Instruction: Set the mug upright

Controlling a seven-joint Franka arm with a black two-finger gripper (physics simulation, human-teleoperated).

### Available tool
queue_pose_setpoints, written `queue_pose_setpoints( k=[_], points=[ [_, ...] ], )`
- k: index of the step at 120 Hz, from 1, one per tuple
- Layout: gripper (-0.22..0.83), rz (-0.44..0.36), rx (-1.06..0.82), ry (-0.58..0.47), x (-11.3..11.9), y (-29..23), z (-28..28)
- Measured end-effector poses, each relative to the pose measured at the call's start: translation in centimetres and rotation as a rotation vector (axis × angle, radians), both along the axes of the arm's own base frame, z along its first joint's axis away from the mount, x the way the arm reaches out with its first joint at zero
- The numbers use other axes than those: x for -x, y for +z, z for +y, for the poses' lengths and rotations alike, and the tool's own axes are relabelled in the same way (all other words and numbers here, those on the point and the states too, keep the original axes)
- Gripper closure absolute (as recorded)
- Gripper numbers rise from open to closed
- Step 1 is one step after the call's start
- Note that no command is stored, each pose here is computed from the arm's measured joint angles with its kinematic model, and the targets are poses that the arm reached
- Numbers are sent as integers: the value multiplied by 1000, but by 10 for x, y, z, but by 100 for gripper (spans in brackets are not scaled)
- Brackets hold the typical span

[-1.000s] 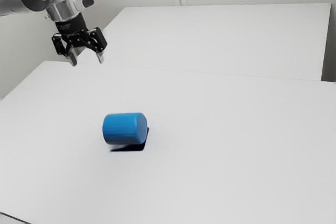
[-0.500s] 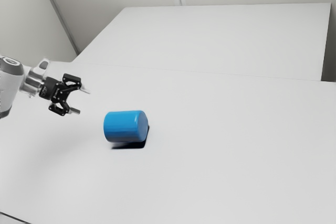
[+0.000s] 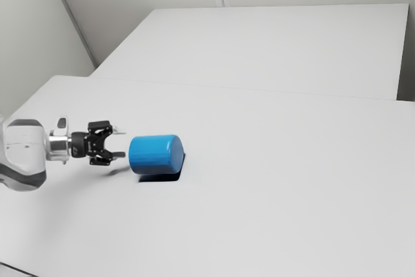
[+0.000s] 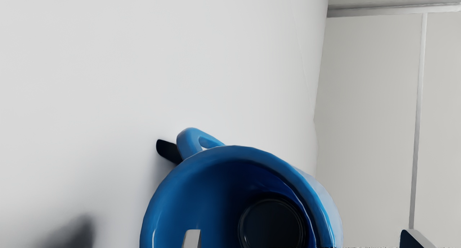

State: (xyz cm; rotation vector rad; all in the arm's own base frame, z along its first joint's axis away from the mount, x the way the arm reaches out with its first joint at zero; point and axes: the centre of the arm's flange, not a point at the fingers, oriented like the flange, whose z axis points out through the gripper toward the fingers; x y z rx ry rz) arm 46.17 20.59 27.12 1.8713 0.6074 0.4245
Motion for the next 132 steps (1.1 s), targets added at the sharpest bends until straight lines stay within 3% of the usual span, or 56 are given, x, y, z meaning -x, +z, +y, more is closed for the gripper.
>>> queue_pose_setpoints(
  k=[59, 64, 80, 92, 110, 124, 132],
  points=[
    [1, -227, 5, -21, -21, -23, -50],
    [7, -239, 2, -19, -22, -24, -51],
    [43, -271, -6, -17, -23, -23, -52],
    [60, -295, -4, -23, -23, -21, -52],
    [71, -360, -11, -41, -31, -3, -52],
    [75, -513, -130, -135, -77, 72, -42],
    [76, -590, -254, -246, -101, 129, -47]
  ],
)
